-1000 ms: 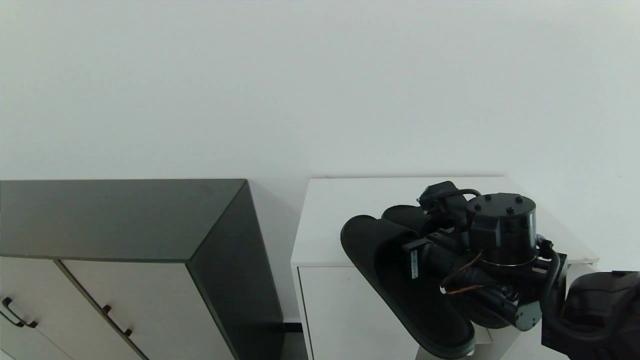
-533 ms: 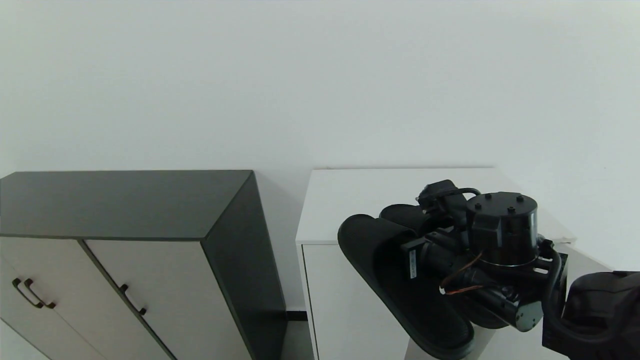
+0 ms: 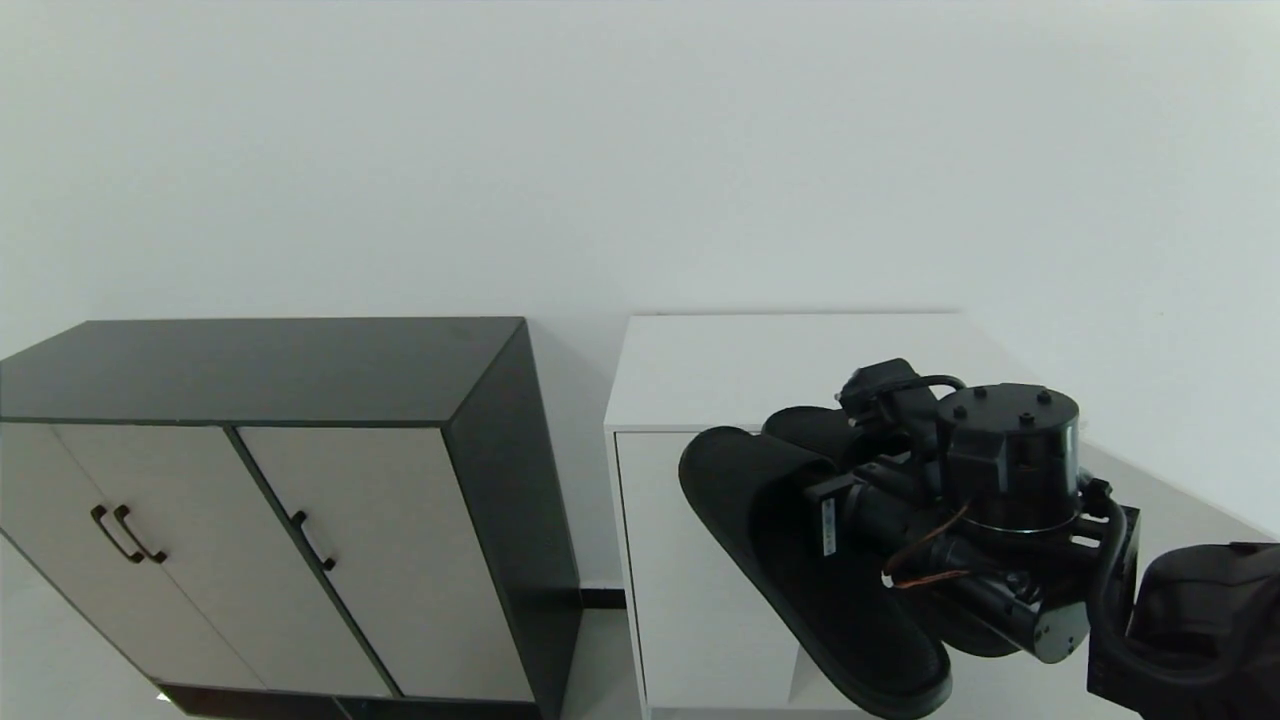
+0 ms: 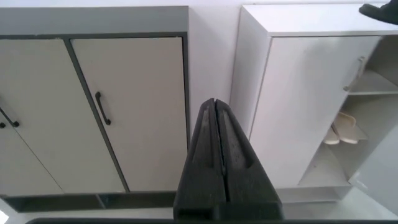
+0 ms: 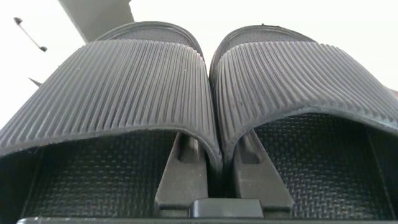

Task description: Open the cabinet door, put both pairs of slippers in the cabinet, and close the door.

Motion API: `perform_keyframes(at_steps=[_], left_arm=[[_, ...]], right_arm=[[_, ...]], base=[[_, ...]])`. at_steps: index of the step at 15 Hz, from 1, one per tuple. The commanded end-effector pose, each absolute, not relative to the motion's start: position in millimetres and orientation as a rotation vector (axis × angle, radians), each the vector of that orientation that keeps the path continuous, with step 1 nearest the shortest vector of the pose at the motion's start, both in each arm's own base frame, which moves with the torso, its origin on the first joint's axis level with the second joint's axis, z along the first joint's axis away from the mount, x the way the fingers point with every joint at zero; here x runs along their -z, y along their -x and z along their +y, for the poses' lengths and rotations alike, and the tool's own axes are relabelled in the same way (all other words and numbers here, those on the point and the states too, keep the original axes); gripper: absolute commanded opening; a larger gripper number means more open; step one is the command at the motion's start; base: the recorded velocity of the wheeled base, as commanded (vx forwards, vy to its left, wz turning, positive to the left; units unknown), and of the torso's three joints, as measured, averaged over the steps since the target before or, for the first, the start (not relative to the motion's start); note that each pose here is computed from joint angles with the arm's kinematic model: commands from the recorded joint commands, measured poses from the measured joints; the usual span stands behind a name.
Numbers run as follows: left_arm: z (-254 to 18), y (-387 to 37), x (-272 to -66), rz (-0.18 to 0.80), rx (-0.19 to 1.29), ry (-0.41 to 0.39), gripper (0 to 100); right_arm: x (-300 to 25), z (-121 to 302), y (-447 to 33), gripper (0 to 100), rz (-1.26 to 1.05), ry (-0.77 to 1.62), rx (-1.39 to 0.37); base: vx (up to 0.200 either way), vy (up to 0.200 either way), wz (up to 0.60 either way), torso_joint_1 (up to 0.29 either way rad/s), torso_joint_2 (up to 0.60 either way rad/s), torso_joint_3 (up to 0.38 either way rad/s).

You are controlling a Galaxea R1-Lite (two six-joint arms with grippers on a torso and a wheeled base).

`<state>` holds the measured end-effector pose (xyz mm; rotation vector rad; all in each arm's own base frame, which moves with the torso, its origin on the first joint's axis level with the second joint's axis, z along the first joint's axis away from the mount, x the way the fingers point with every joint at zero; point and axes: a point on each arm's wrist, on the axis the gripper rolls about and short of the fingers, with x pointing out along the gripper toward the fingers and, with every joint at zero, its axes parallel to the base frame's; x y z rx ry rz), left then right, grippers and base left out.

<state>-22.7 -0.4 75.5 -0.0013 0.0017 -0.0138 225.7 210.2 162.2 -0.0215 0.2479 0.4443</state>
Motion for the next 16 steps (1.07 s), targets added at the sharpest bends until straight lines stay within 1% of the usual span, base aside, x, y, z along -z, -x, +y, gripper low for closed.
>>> perform_keyframes(at_steps=[1, 8, 16], left_arm=[[-0.4, 22.7, -75.5, 0.002, 0.014, 0.002, 0], [-0.4, 22.7, -75.5, 0.002, 0.014, 0.002, 0], [-0.4, 22.7, -75.5, 0.002, 0.014, 0.002, 0]], right_arm=[[-160.0, 211.2, -227.0, 0, 0.251, 0.025, -0.444], [-153.5, 216.7, -232.7, 0, 0.232, 0.019, -0.444], [-151.6, 216.7, -231.3, 0, 0.239, 0.023, -0.447]], base=[[0.0, 0.0, 0.0, 0.0, 0.0, 0.0], [0.0, 0.0, 0.0, 0.0, 0.0, 0.0], [0.0, -0.2, 0.0, 0.003, 0.0, 0.001]])
